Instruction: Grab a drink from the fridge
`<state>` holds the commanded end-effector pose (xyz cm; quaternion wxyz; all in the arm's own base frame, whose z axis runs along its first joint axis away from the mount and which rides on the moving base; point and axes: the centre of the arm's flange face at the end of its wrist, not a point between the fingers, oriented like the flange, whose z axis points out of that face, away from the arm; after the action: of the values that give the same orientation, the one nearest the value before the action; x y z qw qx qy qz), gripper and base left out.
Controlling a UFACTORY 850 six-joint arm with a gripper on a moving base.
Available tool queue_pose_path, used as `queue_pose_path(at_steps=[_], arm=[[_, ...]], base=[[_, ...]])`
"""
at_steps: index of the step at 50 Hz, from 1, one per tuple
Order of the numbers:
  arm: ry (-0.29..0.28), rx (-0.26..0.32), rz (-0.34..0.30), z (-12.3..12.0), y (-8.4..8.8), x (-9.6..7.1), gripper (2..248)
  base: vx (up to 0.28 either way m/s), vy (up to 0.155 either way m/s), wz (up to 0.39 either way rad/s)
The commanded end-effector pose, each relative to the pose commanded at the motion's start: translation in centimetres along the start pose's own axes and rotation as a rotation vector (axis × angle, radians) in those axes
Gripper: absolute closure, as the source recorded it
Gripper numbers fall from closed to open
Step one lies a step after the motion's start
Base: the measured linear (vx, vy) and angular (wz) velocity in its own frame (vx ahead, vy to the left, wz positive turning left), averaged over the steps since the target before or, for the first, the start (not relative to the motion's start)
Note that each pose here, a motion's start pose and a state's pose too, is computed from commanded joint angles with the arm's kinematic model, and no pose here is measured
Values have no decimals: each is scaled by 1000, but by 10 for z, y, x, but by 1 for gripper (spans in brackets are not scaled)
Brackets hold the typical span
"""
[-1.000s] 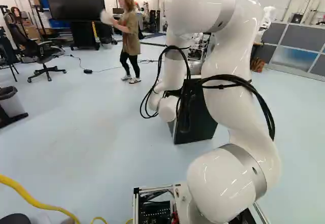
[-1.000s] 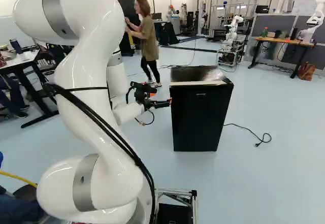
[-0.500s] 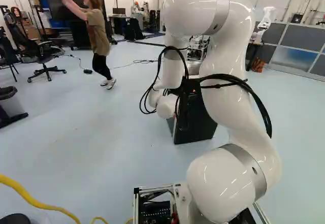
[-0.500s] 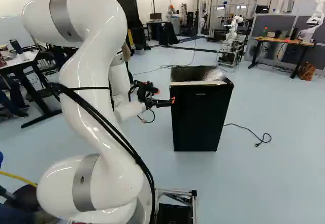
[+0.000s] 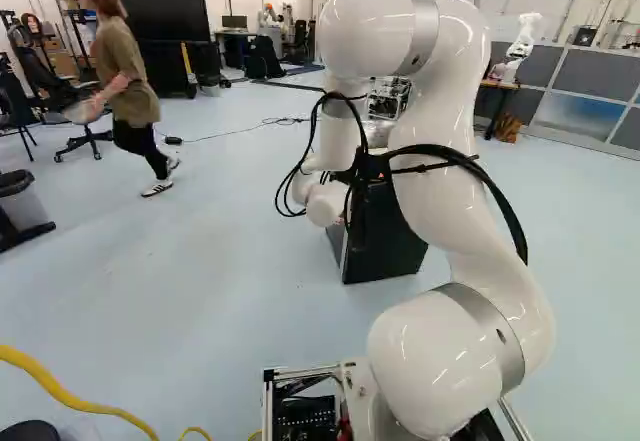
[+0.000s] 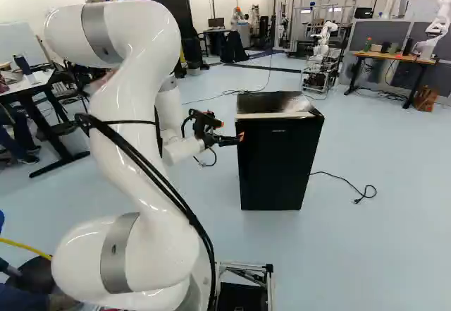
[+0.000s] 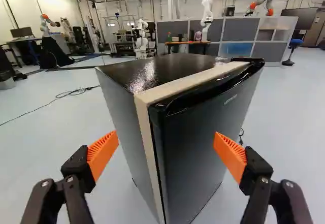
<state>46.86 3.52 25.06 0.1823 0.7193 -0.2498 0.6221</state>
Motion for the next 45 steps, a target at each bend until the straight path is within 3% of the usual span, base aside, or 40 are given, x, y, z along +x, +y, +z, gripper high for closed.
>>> queue_pose_path(at_steps=[45], arm=[[12, -81, 27, 22, 8, 1, 3]], base=[[0, 0, 0]])
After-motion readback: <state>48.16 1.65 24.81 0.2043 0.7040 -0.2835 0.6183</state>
